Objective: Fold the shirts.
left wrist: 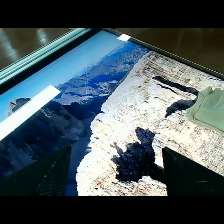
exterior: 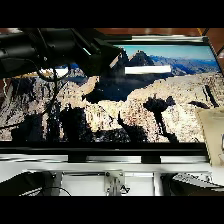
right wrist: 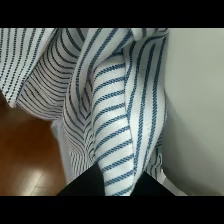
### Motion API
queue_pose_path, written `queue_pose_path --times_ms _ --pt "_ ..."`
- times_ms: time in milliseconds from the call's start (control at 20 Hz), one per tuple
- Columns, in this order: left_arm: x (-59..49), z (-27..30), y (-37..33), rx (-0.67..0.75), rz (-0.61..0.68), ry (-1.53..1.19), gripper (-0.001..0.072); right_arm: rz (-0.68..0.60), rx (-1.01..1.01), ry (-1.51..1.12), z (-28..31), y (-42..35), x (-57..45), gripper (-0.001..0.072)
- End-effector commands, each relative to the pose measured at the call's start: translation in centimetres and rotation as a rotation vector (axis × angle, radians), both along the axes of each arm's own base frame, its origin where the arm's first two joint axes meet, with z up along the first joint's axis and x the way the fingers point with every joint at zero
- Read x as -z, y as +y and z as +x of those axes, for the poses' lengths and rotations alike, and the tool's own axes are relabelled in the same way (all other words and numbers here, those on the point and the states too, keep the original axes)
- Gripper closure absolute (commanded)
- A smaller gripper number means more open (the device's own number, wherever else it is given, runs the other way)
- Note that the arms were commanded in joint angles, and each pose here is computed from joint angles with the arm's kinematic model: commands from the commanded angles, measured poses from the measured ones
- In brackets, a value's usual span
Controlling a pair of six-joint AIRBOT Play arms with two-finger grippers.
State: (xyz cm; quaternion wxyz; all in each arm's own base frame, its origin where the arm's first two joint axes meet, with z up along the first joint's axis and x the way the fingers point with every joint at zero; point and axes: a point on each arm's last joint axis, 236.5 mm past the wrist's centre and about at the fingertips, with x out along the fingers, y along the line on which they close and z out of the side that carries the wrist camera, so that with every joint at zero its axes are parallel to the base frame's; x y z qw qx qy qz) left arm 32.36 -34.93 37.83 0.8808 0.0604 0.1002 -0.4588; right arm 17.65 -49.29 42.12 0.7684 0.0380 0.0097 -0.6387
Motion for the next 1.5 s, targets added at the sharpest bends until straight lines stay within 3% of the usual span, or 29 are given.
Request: queue_pose_path --times_ms 0,200,250,350,600,950,1300,1450 --pt "0.0 -0.5 -0.4 0.011 -0.002 0.005 0.0034 0.085 -0.031 0.038 0.6 -0.4 2.6 0.0645" --pt "0.0 -0.5 -0.4 0.012 -0.002 0.005 0.0034 0.137 -0.053 0.084 0.9 0.0 4.0 0.0640" --pt "0.0 -0.5 -0.4 0.012 -0.002 0.005 0.0034 0.128 -0.056 0.105 0.8 0.1 3.7 0.0608" --pt "0.0 -0.5 -0.4 0.012 -0.001 0.005 0.0034 0.092 -0.073 0.086 0.9 0.8 2.3 0.0166" --pt "0.1 -0.4 -0.4 0.011 0.005 -0.001 0.0034 0.221 -0.088 0.083 -0.9 5.5 2.6 0.0164" --pt "0.6 1.1 1.0 -0.048 0.085 -0.068 0.0034 0.822 -0.311 0.297 1.1 15.4 15.6 0.0163" --pt "1.9 2.4 2.7 -0.103 0.117 -0.014 0.0034 1.041 -0.581 0.502 10.0 27.4 22.0 0.0164" --pt "3.5 3.6 5.0 -0.156 0.148 0.062 0.0034 0.986 -0.741 0.596 15.5 33.2 24.0 0.0163"
